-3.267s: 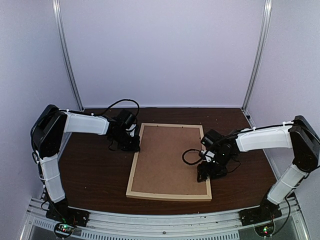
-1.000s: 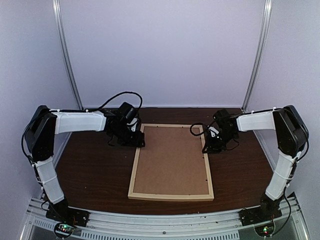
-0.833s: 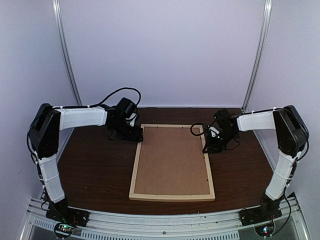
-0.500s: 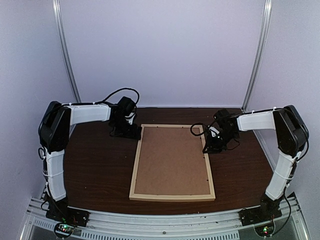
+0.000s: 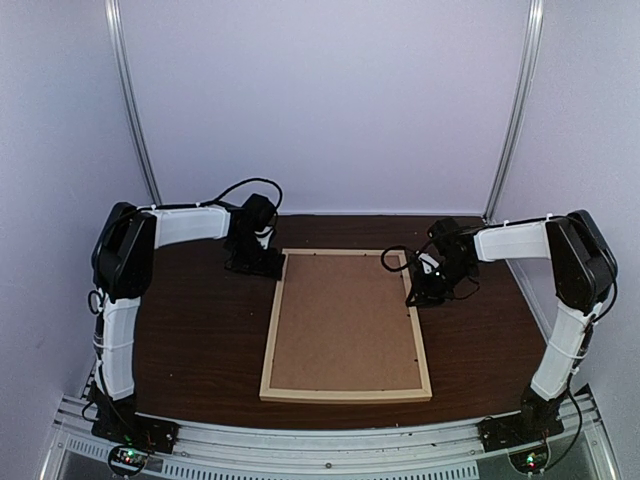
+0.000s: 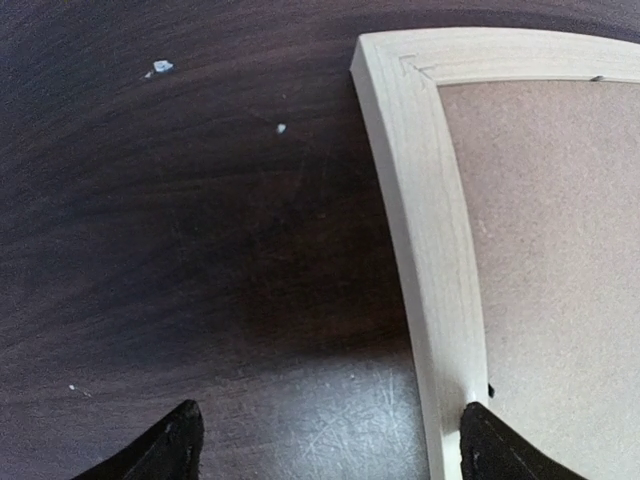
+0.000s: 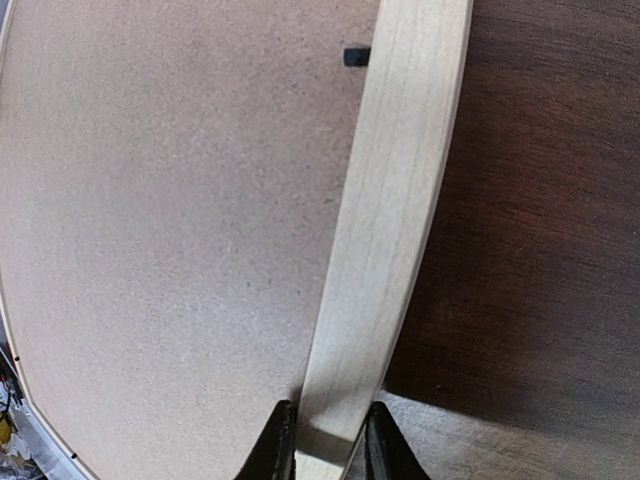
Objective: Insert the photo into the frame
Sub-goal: Press the fastener onto the backboard.
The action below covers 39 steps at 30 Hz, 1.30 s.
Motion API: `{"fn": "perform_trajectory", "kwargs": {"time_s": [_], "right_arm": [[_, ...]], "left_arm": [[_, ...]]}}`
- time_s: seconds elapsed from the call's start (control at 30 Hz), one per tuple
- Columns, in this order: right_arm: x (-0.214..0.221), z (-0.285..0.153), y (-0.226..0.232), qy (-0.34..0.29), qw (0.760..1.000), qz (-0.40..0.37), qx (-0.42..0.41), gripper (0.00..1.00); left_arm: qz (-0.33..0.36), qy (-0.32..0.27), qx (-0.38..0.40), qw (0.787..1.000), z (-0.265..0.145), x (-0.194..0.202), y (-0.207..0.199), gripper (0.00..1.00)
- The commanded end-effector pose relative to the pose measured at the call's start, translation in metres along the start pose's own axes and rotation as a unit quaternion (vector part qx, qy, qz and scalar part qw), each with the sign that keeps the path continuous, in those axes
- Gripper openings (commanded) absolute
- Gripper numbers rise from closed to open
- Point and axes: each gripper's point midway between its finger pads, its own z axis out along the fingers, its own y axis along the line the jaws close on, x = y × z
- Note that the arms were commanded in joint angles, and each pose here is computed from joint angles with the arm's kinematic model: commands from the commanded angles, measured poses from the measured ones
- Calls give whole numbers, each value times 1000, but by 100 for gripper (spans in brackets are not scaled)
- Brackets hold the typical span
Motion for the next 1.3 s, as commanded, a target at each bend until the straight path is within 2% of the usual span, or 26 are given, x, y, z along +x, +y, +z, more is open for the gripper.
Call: {"fn": "perform_trajectory", "kwargs": {"time_s": [0.0, 0.53, 1.27], "right_arm": [[11, 7, -12, 26, 999, -30, 18, 0], [13, 7, -14, 27, 999, -29, 22, 0], [14, 10, -15, 28, 999, -21, 21, 0]], "left_arm": [[0, 4, -4, 1000, 8, -4, 4, 89], [-8, 42, 31, 999, 29, 15, -12, 85], [13, 52, 47, 997, 34, 41, -48, 82]]}}
